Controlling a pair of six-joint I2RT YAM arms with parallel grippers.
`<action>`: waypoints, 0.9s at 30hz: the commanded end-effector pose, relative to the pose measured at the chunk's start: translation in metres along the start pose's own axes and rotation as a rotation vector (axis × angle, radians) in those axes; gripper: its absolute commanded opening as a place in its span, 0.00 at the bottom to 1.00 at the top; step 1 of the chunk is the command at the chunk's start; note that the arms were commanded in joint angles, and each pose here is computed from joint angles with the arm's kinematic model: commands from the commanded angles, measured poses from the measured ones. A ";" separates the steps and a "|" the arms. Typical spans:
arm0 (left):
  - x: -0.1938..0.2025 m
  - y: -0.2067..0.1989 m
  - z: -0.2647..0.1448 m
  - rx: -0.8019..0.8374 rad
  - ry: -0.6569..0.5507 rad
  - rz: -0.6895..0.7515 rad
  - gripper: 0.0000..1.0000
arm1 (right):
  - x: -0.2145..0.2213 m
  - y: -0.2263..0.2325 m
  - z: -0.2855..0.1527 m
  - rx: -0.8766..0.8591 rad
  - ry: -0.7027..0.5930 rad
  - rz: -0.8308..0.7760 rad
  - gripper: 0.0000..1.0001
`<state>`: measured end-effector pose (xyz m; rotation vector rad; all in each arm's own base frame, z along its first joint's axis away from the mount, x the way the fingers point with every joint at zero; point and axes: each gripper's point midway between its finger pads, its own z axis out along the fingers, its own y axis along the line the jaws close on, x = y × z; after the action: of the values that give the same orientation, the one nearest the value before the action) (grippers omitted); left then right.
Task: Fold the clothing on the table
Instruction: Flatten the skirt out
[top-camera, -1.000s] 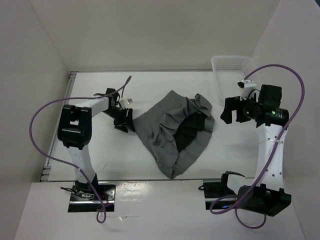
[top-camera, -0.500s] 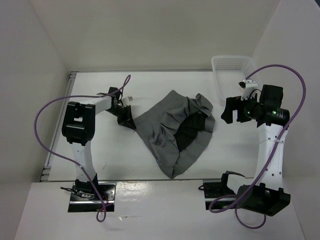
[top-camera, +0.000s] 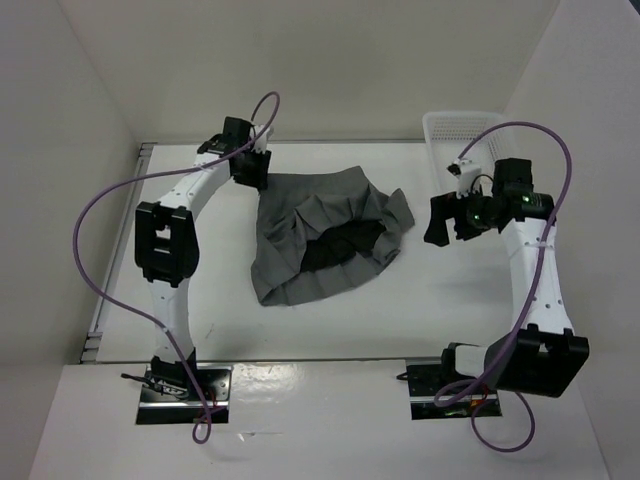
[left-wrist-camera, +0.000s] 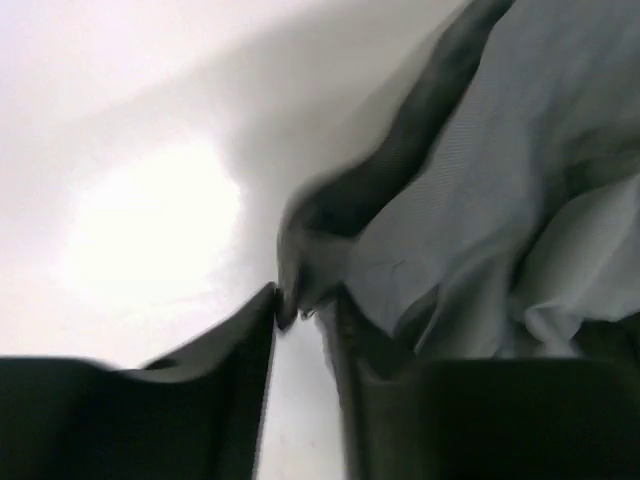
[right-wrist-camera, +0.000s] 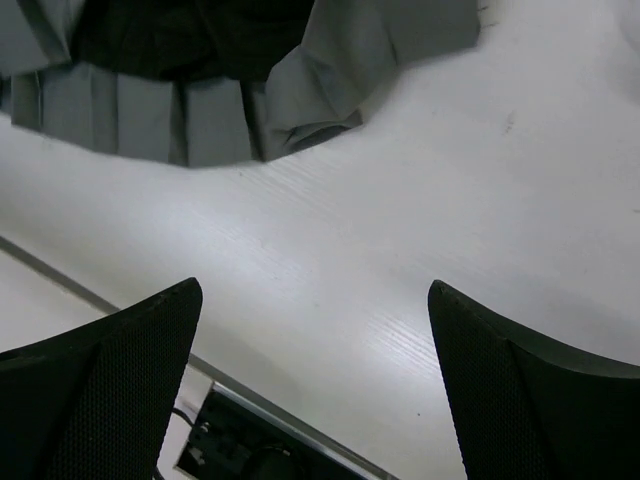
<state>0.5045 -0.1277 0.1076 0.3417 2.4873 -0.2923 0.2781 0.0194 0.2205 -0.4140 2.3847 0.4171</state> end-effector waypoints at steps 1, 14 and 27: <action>-0.025 0.020 0.010 -0.138 -0.049 0.118 0.49 | -0.010 0.013 0.003 -0.031 0.021 -0.099 0.98; 0.001 0.027 -0.070 0.052 -0.082 -0.039 0.96 | -0.066 0.028 0.061 0.023 0.024 -0.253 0.98; 0.045 0.046 -0.056 0.231 -0.036 -0.187 0.84 | -0.123 0.001 0.217 -0.128 -0.042 -0.128 0.89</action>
<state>0.4444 -0.0394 0.1137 0.1388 2.5108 -0.5334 0.4547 0.1112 0.1326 -0.6108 2.3935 0.4418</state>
